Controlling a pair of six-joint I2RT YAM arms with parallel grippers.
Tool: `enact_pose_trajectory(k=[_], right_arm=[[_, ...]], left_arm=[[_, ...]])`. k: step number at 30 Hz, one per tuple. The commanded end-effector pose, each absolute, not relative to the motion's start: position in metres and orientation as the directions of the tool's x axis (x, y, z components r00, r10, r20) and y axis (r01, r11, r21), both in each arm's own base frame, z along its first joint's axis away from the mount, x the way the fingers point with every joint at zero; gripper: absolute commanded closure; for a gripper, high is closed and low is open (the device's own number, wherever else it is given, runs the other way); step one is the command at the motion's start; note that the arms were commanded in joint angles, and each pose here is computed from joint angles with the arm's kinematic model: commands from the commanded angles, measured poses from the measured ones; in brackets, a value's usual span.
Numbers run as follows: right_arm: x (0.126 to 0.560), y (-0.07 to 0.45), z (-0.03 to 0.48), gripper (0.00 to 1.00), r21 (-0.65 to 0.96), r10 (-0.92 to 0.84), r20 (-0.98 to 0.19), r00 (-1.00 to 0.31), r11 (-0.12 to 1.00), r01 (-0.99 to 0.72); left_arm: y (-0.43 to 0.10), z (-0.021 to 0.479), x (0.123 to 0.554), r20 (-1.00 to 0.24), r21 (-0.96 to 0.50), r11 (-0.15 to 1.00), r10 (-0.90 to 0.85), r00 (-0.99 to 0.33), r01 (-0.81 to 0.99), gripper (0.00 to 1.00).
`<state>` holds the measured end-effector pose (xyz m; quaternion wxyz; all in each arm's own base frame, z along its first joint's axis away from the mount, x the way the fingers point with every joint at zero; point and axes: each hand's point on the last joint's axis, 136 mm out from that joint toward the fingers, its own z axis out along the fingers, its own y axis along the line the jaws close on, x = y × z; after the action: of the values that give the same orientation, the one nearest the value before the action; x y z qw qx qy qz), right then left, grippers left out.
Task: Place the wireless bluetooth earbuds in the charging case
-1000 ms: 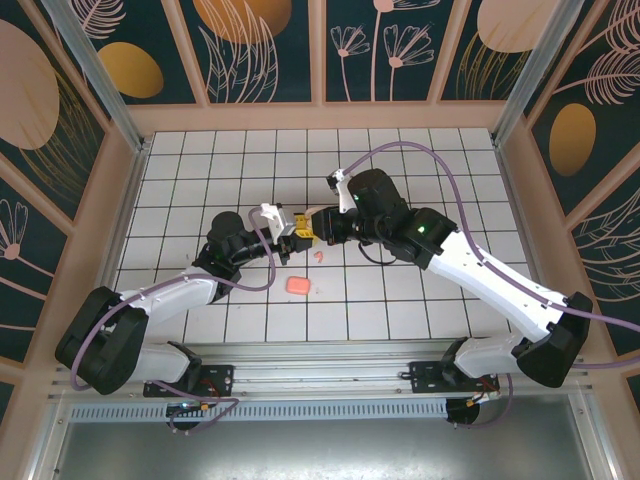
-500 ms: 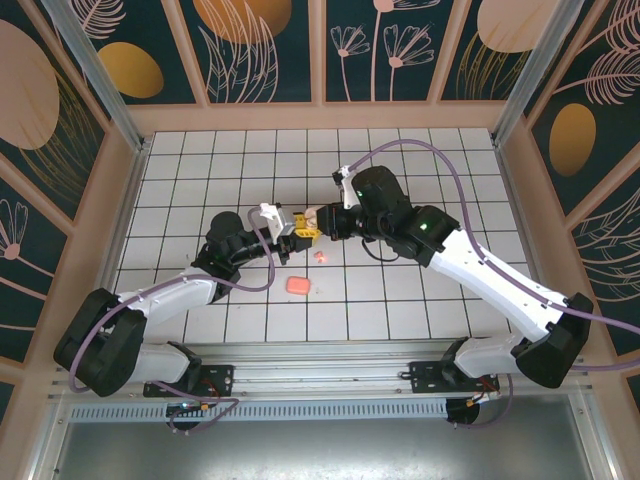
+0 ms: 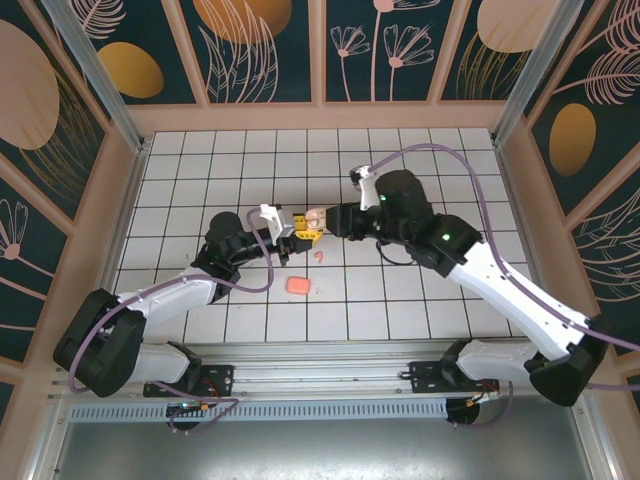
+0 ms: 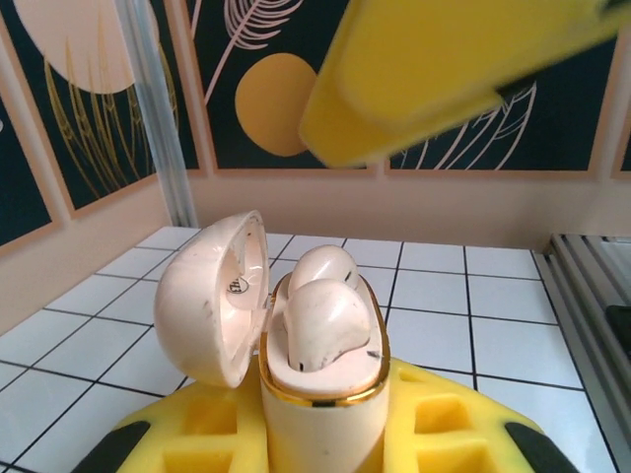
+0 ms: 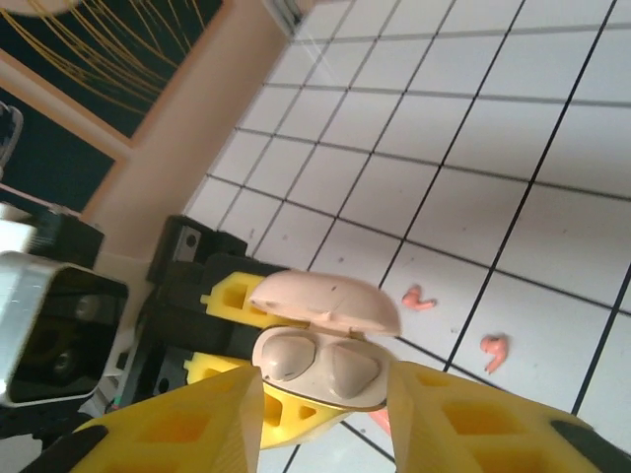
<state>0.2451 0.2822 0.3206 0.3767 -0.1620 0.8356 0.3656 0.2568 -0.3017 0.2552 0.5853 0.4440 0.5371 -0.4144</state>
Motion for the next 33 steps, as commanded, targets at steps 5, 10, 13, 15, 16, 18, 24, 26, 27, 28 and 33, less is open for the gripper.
enact_pose_trajectory(k=[5, 10, 13, 15, 16, 18, 24, 26, 27, 28, 33], right_arm=[[0.243, 0.271, 0.343, 0.47, 0.595, 0.028, -0.746, -0.666, 0.479, -0.646], [0.243, 0.283, 0.335, 0.43, 0.627, -0.024, -0.725, -0.689, 0.391, -0.674], [0.241, 0.292, 0.335, 0.42, 0.644, -0.050, -0.718, -0.694, 0.328, -0.691], [0.240, 0.296, 0.335, 0.42, 0.652, -0.062, -0.716, -0.696, 0.300, -0.697], [0.239, 0.298, 0.335, 0.42, 0.654, -0.067, -0.714, -0.697, 0.291, -0.698], [0.238, 0.300, 0.333, 0.42, 0.661, -0.077, -0.710, -0.700, 0.271, -0.700], [0.236, 0.304, 0.325, 0.42, 0.685, -0.096, -0.685, -0.722, 0.255, -0.683], [0.235, 0.305, 0.325, 0.42, 0.686, -0.095, -0.685, -0.722, 0.251, -0.683], [0.235, 0.305, 0.325, 0.42, 0.686, -0.093, -0.685, -0.722, 0.251, -0.683], [0.235, 0.306, 0.324, 0.42, 0.687, -0.094, -0.684, -0.723, 0.250, -0.682], [0.231, 0.307, 0.326, 0.44, 0.689, -0.102, -0.685, -0.722, 0.233, -0.686]], left_arm=[[-0.306, 0.286, 0.228, -0.980, 0.161, 0.126, -0.093, 0.173, 0.979, 0.97], [-0.306, 0.288, 0.225, -0.980, 0.164, 0.109, -0.097, 0.175, 0.980, 0.97], [-0.306, 0.288, 0.225, -0.980, 0.161, 0.106, -0.098, 0.171, 0.981, 0.97], [-0.306, 0.290, 0.224, -0.980, 0.163, 0.105, -0.100, 0.174, 0.981, 0.97], [-0.306, 0.290, 0.224, -0.980, 0.163, 0.106, -0.099, 0.173, 0.981, 0.97], [-0.306, 0.290, 0.224, -0.980, 0.162, 0.109, -0.099, 0.173, 0.981, 0.97], [-0.306, 0.291, 0.224, -0.980, 0.162, 0.114, -0.100, 0.174, 0.980, 0.97], [-0.306, 0.291, 0.224, -0.979, 0.164, 0.115, -0.101, 0.176, 0.980, 0.97], [-0.306, 0.292, 0.224, -0.979, 0.165, 0.114, -0.102, 0.176, 0.980, 0.97], [-0.306, 0.291, 0.224, -0.979, 0.164, 0.116, -0.101, 0.176, 0.980, 0.97], [-0.306, 0.291, 0.228, -0.980, 0.159, 0.133, -0.095, 0.173, 0.978, 0.97]])
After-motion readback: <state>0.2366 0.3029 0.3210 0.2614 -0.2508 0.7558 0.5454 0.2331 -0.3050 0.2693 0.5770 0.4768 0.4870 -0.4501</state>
